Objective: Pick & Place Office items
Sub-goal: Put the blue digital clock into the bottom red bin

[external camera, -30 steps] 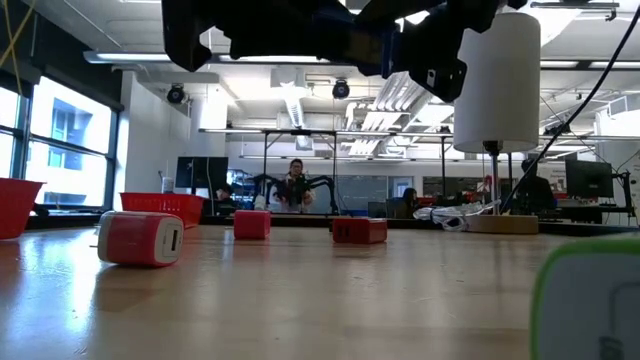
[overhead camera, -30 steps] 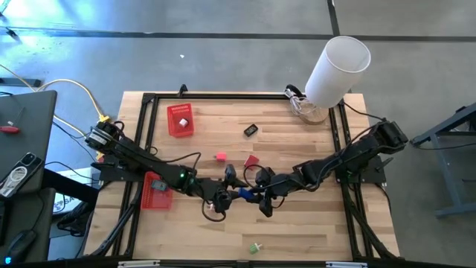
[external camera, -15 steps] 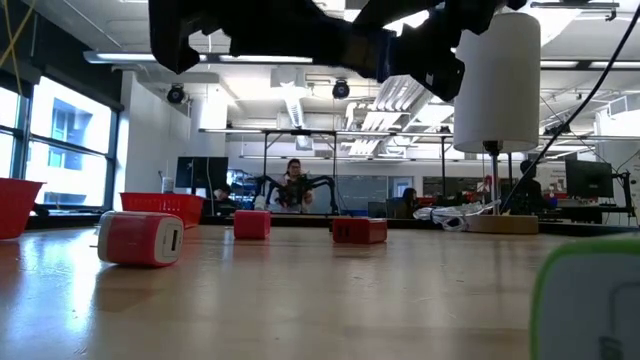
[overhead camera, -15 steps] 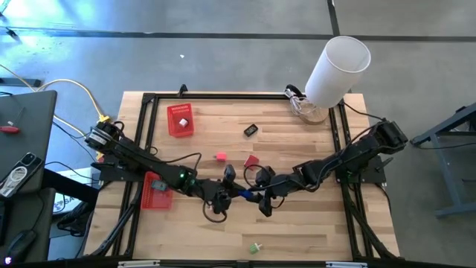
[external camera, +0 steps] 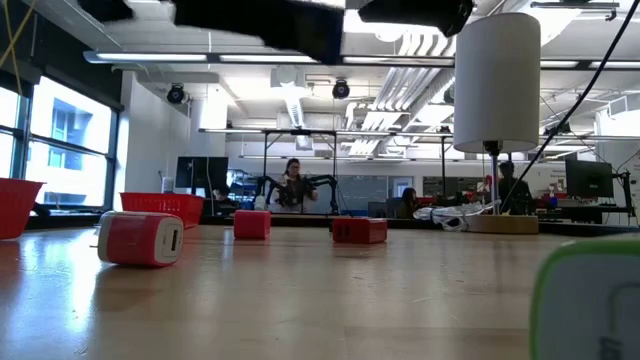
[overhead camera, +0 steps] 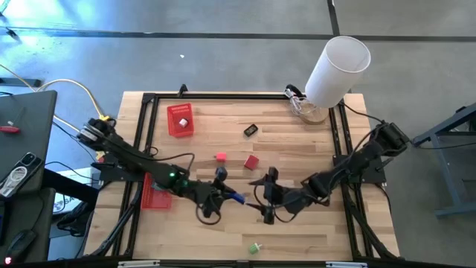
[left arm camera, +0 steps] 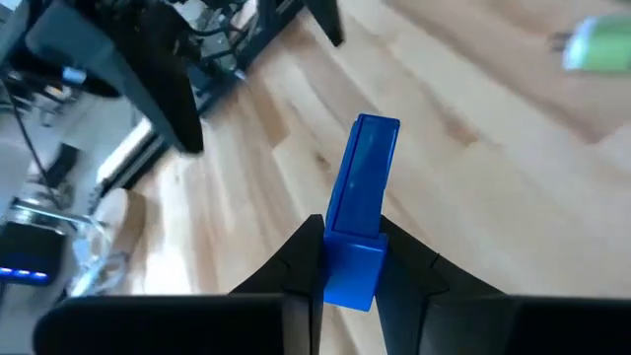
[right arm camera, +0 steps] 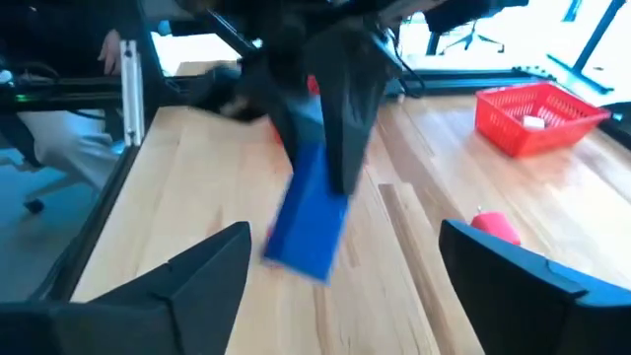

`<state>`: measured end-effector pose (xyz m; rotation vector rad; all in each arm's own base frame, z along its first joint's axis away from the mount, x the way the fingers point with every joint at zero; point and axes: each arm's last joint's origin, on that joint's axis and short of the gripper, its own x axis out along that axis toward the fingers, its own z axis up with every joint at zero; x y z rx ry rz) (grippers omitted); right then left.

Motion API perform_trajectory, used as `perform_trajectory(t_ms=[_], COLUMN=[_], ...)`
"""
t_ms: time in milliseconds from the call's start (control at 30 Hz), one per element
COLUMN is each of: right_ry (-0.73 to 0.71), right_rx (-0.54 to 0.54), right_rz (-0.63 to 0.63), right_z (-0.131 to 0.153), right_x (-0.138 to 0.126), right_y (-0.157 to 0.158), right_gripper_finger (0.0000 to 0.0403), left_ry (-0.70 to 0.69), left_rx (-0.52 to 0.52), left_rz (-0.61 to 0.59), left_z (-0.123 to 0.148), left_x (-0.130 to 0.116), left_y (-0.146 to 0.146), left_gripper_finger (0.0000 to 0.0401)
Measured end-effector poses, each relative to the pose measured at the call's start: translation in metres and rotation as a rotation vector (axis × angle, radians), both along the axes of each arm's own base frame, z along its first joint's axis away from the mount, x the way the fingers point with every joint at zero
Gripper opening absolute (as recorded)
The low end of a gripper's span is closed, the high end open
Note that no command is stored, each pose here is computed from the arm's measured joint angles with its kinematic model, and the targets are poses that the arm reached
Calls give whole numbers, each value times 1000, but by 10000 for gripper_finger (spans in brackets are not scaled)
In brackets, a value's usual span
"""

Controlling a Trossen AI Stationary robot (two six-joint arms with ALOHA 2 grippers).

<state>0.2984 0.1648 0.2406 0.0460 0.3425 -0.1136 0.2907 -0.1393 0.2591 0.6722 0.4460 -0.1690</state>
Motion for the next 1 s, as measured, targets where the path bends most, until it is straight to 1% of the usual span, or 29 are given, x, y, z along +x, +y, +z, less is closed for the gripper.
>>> perform_trajectory(t_ms=[133,300,400,500,700,767,833,933,1000], right_ry=[-14,-41,-79,-104,-69,-55,-39,-35,-33], right_rx=[-28,-126,-217,-329,-543,-615,-681,-736,-783], right_rz=[-10,-22,-29,-32,24,32,10,-50,-57], right_z=[1,4,9,14,15,15,15,18,20], right_x=[-6,-9,-7,-6,-6,-7,-8,-9,-8], right_y=[10,14,13,13,14,15,14,14,14], right_gripper_finger=[315,305,299,294,285,281,277,270,266], left_ry=[-42,-113,-105,-98,-50,-35,-13,-6,-1], left_rx=[-154,-435,-551,-663,-876,-938,-979,-1011,-1015], left_rz=[8,87,102,97,83,80,72,75,89], left_z=[23,46,51,54,55,56,56,56,54], left_x=[-21,-33,-32,-25,-11,-8,-6,-4,-2], left_y=[-7,-1,9,19,45,54,61,67,70], left_gripper_finger=[54,55,56,56,56,57,57,57,57])
